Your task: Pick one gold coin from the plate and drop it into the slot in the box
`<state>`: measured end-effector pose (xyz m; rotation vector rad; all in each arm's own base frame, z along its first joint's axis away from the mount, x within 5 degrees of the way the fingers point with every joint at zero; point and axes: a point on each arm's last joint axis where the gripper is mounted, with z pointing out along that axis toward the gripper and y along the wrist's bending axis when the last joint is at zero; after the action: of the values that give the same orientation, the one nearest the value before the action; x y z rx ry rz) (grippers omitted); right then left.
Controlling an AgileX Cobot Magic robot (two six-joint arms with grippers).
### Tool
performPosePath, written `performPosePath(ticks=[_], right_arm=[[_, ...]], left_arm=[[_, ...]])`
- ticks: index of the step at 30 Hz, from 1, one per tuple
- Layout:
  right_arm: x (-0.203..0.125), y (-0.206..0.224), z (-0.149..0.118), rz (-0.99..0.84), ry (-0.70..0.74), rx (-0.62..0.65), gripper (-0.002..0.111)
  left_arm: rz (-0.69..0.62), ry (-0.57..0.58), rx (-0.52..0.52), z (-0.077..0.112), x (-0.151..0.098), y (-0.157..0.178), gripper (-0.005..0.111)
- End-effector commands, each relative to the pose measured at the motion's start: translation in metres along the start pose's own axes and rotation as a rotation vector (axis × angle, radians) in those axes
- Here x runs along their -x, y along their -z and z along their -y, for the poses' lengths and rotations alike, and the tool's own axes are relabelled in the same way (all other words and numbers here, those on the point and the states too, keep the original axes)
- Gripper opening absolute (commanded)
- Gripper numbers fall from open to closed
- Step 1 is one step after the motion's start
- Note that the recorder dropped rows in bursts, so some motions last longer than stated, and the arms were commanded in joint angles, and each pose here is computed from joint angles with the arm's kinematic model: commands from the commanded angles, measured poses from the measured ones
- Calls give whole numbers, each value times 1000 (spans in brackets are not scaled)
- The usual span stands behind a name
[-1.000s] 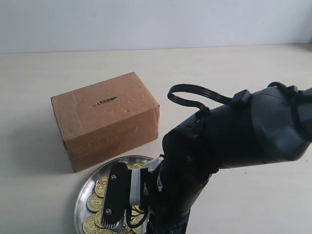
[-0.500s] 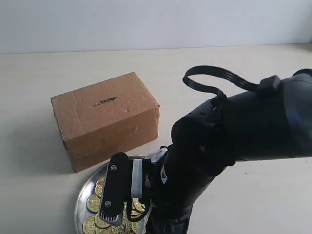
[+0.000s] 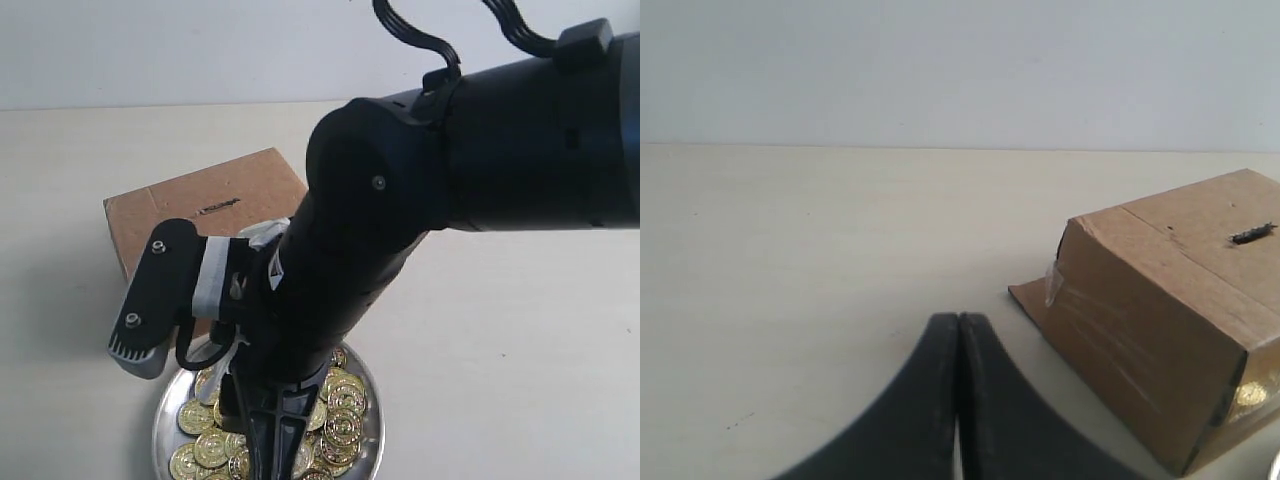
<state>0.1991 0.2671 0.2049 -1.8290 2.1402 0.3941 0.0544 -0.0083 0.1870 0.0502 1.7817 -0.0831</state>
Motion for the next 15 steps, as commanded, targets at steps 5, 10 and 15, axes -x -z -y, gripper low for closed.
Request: performPosePath(ticks=[5, 10, 15], right_arm=[[2, 3, -3, 9, -22, 25, 28], [2, 3, -3, 9, -22, 25, 28], [3, 12, -5, 26, -15, 15, 28]], left_arm=[[202, 816, -126, 3, 20, 3, 0], [125, 822, -255, 16, 28, 8, 0], [-25, 741, -346, 29, 66, 6, 0]])
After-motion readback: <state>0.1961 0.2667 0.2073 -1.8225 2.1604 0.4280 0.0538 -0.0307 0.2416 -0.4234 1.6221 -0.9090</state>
